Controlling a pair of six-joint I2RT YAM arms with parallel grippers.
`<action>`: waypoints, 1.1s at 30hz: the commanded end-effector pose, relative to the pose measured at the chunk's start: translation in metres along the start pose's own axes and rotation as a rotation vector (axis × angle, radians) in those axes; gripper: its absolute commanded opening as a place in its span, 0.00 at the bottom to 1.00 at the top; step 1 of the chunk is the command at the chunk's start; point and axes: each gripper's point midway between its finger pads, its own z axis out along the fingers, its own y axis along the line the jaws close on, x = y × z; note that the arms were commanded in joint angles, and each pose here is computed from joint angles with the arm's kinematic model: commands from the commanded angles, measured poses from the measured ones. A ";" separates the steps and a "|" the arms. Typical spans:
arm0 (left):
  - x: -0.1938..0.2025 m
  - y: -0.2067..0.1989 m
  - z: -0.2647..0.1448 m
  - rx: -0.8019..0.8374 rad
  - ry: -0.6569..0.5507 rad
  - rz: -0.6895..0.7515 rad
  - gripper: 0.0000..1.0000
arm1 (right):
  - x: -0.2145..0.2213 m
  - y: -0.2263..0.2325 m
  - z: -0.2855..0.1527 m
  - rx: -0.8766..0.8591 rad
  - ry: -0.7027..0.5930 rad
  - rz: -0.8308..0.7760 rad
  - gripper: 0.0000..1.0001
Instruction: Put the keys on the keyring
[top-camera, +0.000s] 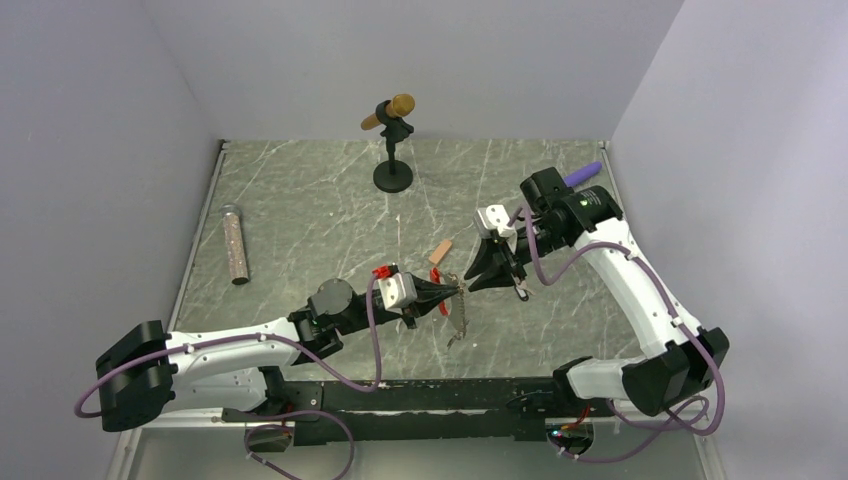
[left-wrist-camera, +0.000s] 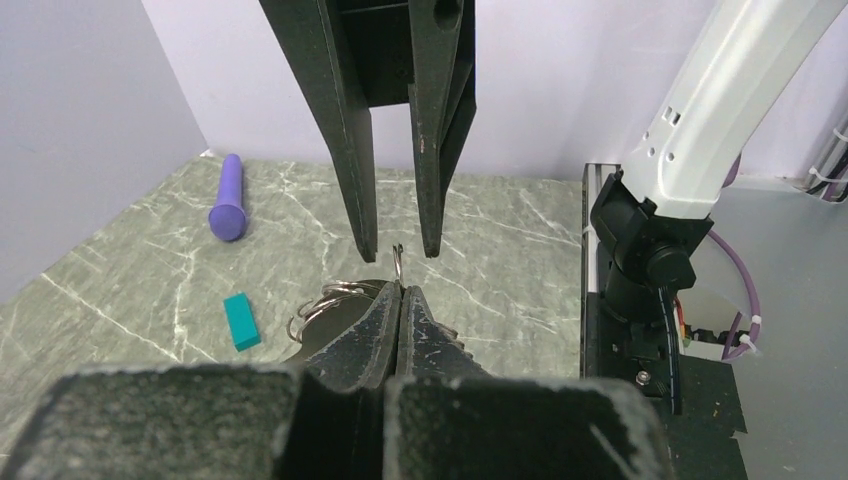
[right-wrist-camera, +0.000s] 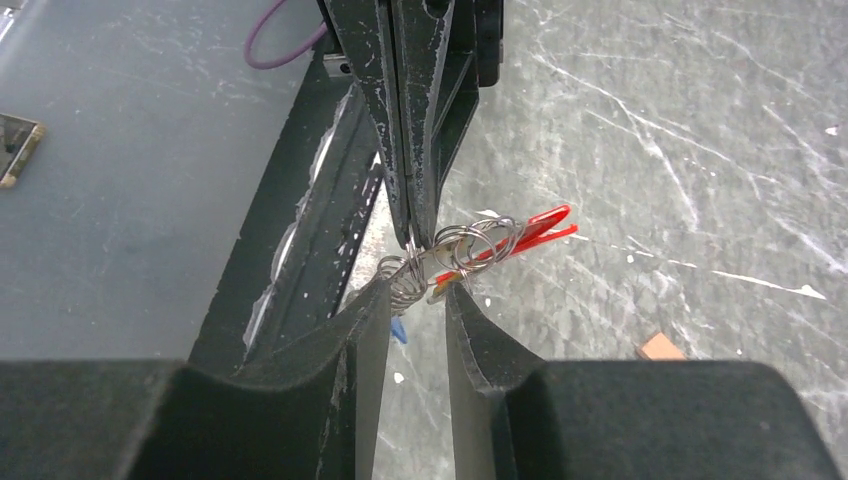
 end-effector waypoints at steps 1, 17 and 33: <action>-0.031 0.003 0.001 -0.025 -0.106 -0.005 0.00 | -0.013 0.004 0.000 -0.022 -0.051 -0.035 0.30; -0.036 0.022 0.006 -0.143 -0.131 -0.098 0.00 | -0.010 -0.027 -0.003 0.146 -0.023 0.032 0.30; -0.035 0.018 0.010 -0.118 -0.125 -0.101 0.00 | -0.017 -0.009 0.006 0.027 -0.085 0.016 0.27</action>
